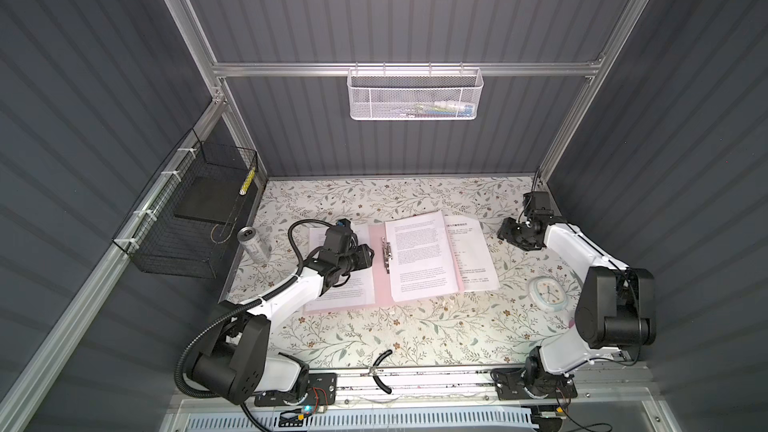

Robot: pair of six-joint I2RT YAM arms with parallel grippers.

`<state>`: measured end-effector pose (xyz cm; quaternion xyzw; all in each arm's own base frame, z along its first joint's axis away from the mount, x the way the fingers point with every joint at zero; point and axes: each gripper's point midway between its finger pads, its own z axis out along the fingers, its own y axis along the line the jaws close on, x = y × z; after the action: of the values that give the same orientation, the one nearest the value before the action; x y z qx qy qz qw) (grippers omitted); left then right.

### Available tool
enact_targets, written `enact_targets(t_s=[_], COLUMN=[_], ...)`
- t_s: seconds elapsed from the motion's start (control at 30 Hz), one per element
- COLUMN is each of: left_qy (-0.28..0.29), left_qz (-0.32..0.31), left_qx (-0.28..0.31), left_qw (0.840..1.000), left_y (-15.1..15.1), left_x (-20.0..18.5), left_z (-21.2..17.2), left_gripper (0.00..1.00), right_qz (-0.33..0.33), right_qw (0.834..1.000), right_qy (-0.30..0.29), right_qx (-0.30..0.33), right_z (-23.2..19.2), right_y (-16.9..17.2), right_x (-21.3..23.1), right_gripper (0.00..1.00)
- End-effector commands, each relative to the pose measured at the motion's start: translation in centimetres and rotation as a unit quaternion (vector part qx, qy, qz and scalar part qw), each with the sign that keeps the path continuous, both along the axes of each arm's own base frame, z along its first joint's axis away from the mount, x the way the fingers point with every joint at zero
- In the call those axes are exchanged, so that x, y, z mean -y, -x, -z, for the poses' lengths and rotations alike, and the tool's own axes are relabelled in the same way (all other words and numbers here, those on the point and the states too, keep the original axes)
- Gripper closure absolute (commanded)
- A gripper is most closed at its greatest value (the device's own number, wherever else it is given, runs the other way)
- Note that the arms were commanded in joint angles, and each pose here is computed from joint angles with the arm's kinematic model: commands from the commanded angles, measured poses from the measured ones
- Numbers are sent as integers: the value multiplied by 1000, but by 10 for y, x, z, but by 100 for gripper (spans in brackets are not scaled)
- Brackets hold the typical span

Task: Put the files into the folder
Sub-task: 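Move the right gripper to the Chinese-text sheet and grasp its edge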

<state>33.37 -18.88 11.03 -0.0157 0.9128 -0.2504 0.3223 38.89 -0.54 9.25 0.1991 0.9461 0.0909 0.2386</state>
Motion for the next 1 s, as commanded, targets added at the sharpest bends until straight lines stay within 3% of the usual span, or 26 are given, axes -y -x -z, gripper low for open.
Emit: enact_targets(t_s=[0.0, 0.5, 0.97], left_qy=[10, 25, 30], left_qz=[17, 31, 42], left_qx=[14, 4, -2], left_qw=[1000, 999, 999], left_y=[-2, -9, -12], left_x=[8, 20, 26], left_z=[-3, 6, 9], left_gripper=[48, 49, 50], right_qz=[-9, -31, -55], right_qw=[999, 987, 984], right_qy=[-38, -135, -125], right_qx=[-34, -87, -115], right_z=[24, 68, 77], right_y=[12, 21, 24], right_x=[-9, -32, -43], right_gripper=[43, 45, 53])
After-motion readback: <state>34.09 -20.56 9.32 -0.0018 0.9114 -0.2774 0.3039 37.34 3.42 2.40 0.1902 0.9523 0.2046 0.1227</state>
